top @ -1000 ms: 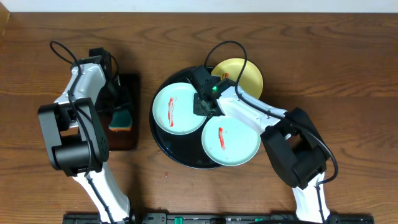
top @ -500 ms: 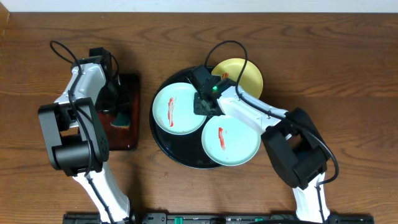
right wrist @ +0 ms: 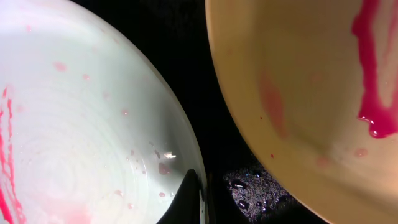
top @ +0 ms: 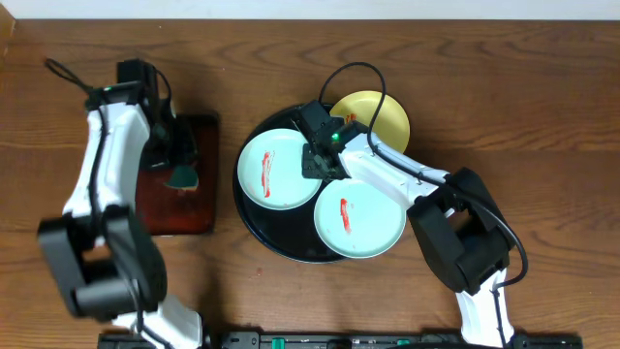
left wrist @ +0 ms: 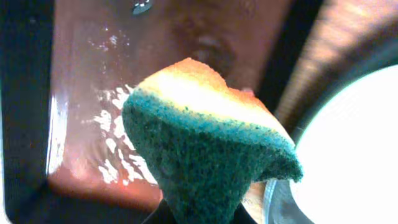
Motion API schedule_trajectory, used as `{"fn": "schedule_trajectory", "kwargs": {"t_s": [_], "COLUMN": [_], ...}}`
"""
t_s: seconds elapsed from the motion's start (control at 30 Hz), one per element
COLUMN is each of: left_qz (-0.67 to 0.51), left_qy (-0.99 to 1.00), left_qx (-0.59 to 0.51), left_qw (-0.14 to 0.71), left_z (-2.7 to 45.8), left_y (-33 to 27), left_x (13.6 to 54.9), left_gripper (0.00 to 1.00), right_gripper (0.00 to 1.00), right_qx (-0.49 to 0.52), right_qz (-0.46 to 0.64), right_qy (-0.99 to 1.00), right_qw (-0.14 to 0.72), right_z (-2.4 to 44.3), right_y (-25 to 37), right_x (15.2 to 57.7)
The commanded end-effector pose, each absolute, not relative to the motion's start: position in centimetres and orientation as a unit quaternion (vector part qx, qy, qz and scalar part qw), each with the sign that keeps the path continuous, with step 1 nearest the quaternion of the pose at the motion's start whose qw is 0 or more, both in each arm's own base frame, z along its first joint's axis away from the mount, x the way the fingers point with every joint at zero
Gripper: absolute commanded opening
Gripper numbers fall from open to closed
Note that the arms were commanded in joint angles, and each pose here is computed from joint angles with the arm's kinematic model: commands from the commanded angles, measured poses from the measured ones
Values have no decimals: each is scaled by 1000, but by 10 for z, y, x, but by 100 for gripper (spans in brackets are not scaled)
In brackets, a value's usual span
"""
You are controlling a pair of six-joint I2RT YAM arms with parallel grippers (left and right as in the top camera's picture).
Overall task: Clean dirty plates on tray and stack at the side
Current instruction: 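Scrub the upper light-blue plate with the sponge in the left gripper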
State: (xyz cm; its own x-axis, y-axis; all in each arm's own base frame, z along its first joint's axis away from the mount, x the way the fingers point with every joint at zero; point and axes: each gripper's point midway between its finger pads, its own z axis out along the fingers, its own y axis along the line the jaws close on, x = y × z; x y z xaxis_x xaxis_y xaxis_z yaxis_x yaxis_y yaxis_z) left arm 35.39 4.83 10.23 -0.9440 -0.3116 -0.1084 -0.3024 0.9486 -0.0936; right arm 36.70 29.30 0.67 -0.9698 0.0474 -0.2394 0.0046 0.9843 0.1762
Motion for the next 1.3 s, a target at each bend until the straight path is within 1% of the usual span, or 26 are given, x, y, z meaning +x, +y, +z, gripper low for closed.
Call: {"fn": "schedule_trajectory", "kwargs": {"t_s": [0.0, 0.17, 0.3, 0.43, 0.57, 0.7, 0.87, 1.0, 1.1, 1.2, 1.27], "left_qz": [-92, -135, -140, -143, -110, -81, -39, -33, -37, -70, -119], "left_qy": [981, 980, 983, 981, 984, 989, 993, 995, 997, 996, 991], "left_qx": [-151, -130, -105, -110, -116, -87, -69, -68, -68, -59, -31], "left_qw": [82, 65, 60, 66, 82, 91, 88, 64, 29, -16, -52], "left_z": [125, 118, 106, 93, 78, 60, 25, -5, -20, -20, -15], "left_y": [27, -1, -22, -46, -61, -78, -83, -84, -86, -98, -114], "left_x": [357, 351, 351, 358, 369, 379, 389, 388, 376, 357, 340], "left_gripper": [7, 7, 7, 7, 7, 7, 7, 8, 7, 7, 7], "right_gripper": [1, 1, 1, 1, 1, 1, 1, 1, 1, 1, 1], "right_qx": [-7, -4, -13, -12, -13, -13, -12, -12, -11, -11, -11], "right_qz": [105, 138, 144, 141, 141, 137, 133, 131, 129, 128, 126], "right_qy": [990, 988, 988, 989, 989, 990, 990, 991, 991, 991, 991], "right_qw": [93, 63, 52, 46, 45, 40, 35, 37, 39, 40, 41], "right_z": [-3, -5, -9, -13, -13, -13, -14, -14, -14, -14, -15], "right_y": [300, 302, 297, 295, 295, 293, 292, 291, 290, 290, 289], "right_x": [357, 352, 349, 346, 345, 342, 340, 341, 341, 342, 342]}}
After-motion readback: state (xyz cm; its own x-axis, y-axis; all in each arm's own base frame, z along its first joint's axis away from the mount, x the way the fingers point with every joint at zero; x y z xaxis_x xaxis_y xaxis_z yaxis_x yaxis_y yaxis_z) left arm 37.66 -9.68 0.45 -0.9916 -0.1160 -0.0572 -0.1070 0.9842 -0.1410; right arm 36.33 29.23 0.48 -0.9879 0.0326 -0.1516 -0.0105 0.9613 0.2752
